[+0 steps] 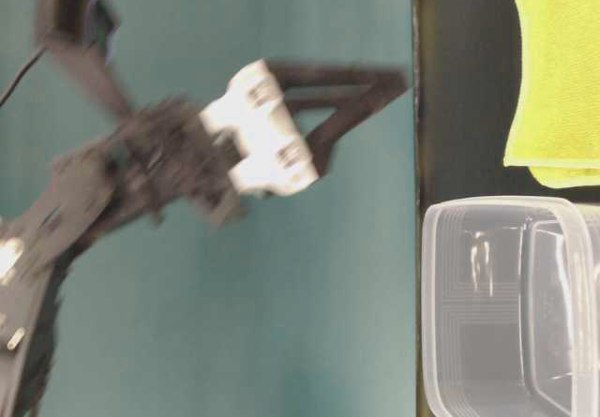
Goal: Place the yellow towel into the container with the left arm.
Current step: 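Lower the left gripper onto the yellow towel and close on it, then lift the towel and carry it left over the clear container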
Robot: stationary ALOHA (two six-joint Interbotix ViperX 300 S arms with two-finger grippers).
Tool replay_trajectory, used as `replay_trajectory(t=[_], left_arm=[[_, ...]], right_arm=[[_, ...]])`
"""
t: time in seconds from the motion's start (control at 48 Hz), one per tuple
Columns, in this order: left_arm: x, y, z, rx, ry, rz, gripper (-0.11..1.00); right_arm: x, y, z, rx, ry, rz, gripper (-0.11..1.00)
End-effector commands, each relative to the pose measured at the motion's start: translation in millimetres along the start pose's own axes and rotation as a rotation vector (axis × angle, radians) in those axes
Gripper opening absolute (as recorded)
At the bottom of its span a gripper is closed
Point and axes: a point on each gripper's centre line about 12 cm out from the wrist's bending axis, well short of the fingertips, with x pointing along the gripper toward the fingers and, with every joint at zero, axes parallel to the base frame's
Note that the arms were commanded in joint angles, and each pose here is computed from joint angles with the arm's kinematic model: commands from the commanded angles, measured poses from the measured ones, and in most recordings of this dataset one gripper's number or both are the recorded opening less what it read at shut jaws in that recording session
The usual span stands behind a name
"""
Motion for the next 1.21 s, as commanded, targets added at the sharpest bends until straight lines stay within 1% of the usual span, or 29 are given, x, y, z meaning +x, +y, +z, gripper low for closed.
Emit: replay_trajectory(t=[0.0,0.125,0.312,0.479,0.604,0.75,0.812,0.854,0.916,0.979,1.041,1.104,1.145,1.187], left_arm=[[10.0,-1.4,8.9,0.023,0.006,-0.001,0.9],[34.6,-4.6,0.9,0.036,0.073,-0.01,0.9],[67.6,-5.8,-14.4,0.037,0.135,-0.017,0.9],[97.1,-10.6,-33.7,0.04,0.203,-0.027,0.9],[108.0,-12.9,-43.5,0.043,0.226,-0.031,0.9],[108.8,-14.8,-44.0,0.041,0.206,-0.03,0.89],[108.1,-16.4,-43.6,0.038,0.206,-0.032,0.86],[107.3,-18.6,-42.8,0.043,0.204,-0.033,0.81],[105.7,-25.8,-41.2,0.064,0.199,-0.04,0.69],[99.9,-30.0,-36.7,0.075,0.185,-0.042,0.52],[95.7,-30.3,-32.7,0.077,0.173,-0.042,0.32],[89.0,-29.5,-26.9,0.076,0.156,-0.04,0.16],[80.4,-28.3,-20.2,0.077,0.138,-0.036,0.09],[67.8,-25.4,-11.1,0.071,0.12,-0.033,0.07]], right_arm=[[-1.8,0.3,5.9,-0.006,-0.002,-0.003,0.8],[-5.3,0.9,8.3,-0.006,-0.009,-0.001,0.8],[-13.0,1.6,12.3,-0.005,-0.037,0.003,0.8],[-17.6,2.3,16.2,0.003,-0.052,0.007,0.8],[-17.6,2.3,16.2,0.006,-0.052,0.007,0.8],[-17.6,2.3,16.2,0.004,-0.052,0.007,0.8],[-17.9,2.3,16.3,0.004,-0.053,0.007,0.8],[-17.6,2.3,16.2,0.004,-0.052,0.007,0.8],[-17.6,2.3,16.2,0.006,-0.052,0.007,0.8],[-17.6,2.3,16.2,0.004,-0.052,0.007,0.8],[-17.9,2.4,16.3,0.006,-0.053,0.007,0.79],[-17.7,2.2,15.6,0.003,-0.05,0.006,0.79],[-17.1,2.0,14.5,0.003,-0.044,0.006,0.79],[-17.4,2.0,14.1,0.003,-0.041,0.005,0.79]])
